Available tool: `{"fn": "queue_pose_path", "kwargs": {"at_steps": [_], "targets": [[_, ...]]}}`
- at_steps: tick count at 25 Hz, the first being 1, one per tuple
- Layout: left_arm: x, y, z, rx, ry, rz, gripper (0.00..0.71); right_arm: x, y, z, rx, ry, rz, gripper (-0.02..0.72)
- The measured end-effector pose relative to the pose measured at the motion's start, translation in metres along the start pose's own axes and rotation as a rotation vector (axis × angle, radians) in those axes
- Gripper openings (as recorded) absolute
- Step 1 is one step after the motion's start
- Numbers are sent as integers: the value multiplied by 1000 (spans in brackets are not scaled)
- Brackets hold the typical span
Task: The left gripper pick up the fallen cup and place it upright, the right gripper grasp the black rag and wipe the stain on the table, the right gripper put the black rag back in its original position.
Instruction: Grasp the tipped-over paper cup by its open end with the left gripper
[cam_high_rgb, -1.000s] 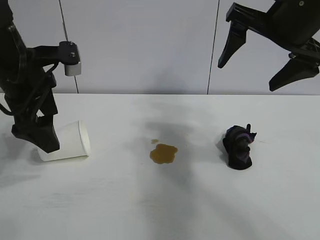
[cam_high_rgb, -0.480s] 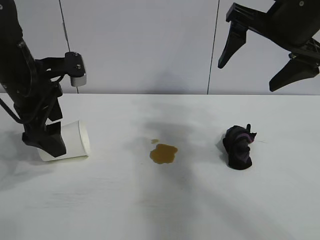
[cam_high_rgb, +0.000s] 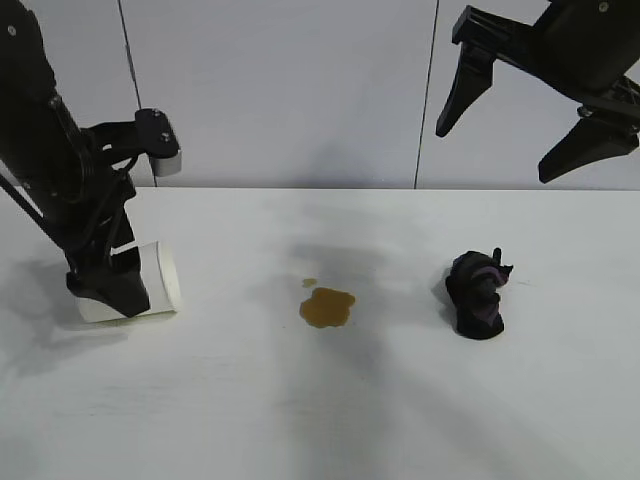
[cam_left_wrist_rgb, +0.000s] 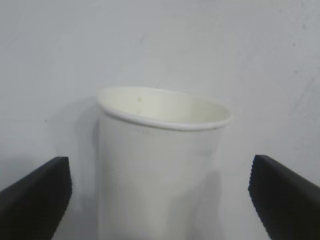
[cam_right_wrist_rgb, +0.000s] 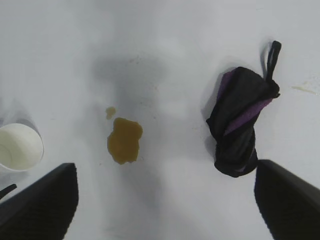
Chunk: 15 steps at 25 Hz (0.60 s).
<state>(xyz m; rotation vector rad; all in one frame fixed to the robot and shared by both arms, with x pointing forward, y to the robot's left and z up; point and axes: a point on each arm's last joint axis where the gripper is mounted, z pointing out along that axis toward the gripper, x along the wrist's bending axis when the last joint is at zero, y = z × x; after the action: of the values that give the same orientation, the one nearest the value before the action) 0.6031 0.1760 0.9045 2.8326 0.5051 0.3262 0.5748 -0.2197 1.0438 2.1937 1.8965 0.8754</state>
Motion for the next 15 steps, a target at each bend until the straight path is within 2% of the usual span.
{"fn": "queue_pose_path", "kwargs": {"at_steps": [2, 5, 7, 10, 15], "targets": [[-1, -1, 4, 4, -8, -4, 624, 0, 0, 0, 2, 0, 0, 662], [-1, -1, 5, 1, -13, -14, 446, 0, 0, 0, 2, 0, 0, 662], [-1, 0, 4, -6, -7, -18, 358, 0, 0, 0, 2, 0, 0, 662], [-1, 0, 4, -8, -7, -16, 318, 0, 0, 0, 2, -1, -1, 662], [-3, 3, -2, -56, -54, 25, 312, 0, 0, 0, 1, -1, -2, 662]]}}
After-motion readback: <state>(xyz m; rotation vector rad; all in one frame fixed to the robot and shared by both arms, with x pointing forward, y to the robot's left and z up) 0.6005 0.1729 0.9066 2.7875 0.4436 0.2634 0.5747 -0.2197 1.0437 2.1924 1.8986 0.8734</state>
